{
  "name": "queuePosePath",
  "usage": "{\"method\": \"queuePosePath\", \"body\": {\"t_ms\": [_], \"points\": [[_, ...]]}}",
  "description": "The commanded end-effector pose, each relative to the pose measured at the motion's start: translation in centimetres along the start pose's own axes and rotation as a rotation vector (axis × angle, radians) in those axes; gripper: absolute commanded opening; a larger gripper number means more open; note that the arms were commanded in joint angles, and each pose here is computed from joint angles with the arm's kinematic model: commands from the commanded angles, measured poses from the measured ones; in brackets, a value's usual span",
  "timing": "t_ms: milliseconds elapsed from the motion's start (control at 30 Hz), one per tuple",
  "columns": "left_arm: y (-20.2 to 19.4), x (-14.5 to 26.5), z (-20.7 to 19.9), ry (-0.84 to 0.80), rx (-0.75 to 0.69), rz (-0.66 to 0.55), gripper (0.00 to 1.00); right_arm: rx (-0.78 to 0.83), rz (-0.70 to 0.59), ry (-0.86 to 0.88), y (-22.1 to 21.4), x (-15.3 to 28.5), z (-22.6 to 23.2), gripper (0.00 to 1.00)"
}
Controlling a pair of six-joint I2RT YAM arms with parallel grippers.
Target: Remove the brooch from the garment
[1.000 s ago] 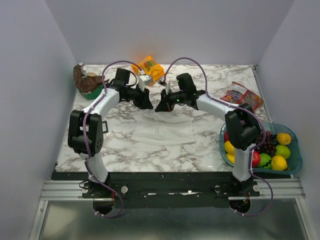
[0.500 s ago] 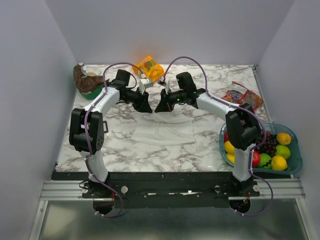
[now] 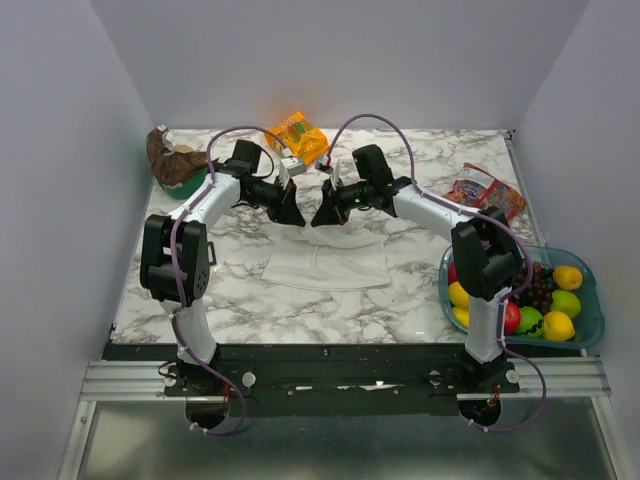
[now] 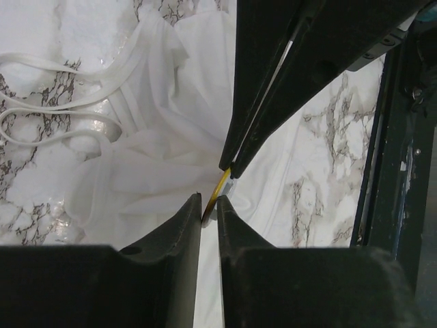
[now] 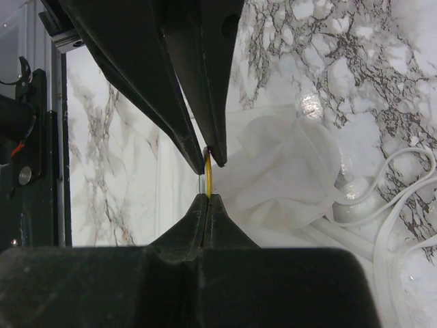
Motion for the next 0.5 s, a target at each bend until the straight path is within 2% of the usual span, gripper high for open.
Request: {"method": "queuePosePath", "body": {"t_ms": [0,100,200,233,333,467], "points": [[0.7,-0.08,-0.79,-0.066,0.019,-0.041,0.12,0.016,0.003,0.017,0.37,-0.08,0.06,0.01],[0.6,-0.25,-1.12,-0.082,0.018,-0.04,0.02,0.012,0.004,0.016,0.31,-0.13,-0.03,0.0],[0.49,-0.41,-1.38,-0.092,0.016,-0.039,0.0,0.009,0.004,0.011,0.34,-0.2,-0.18,0.05],[0.54,-0.35,-1.45,-0.092,0.013,-0.039,0.0,0.008,0.003,0.013,0.41,-0.22,-0.17,0.14],[0.37,-0.38,-1.51,-0.098,0.004,-0.029,0.0,0.017,0.002,0.02,0.54,-0.33,-0.19,0.32],[0.56,-0.21,-1.52,-0.114,-0.013,-0.016,0.0,0.024,0.008,0.031,0.42,-0.48,-0.17,0.38]]}}
Point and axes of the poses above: each gripper's point midway between its finger pads, its own x axis back along the fingers, its own z axis along the line the jaws close on, y = z × x, the point moved 2 cm from there along x, back along the fingers, and after that the axes turned 11 degrees about -x, right-handed, at the moved point
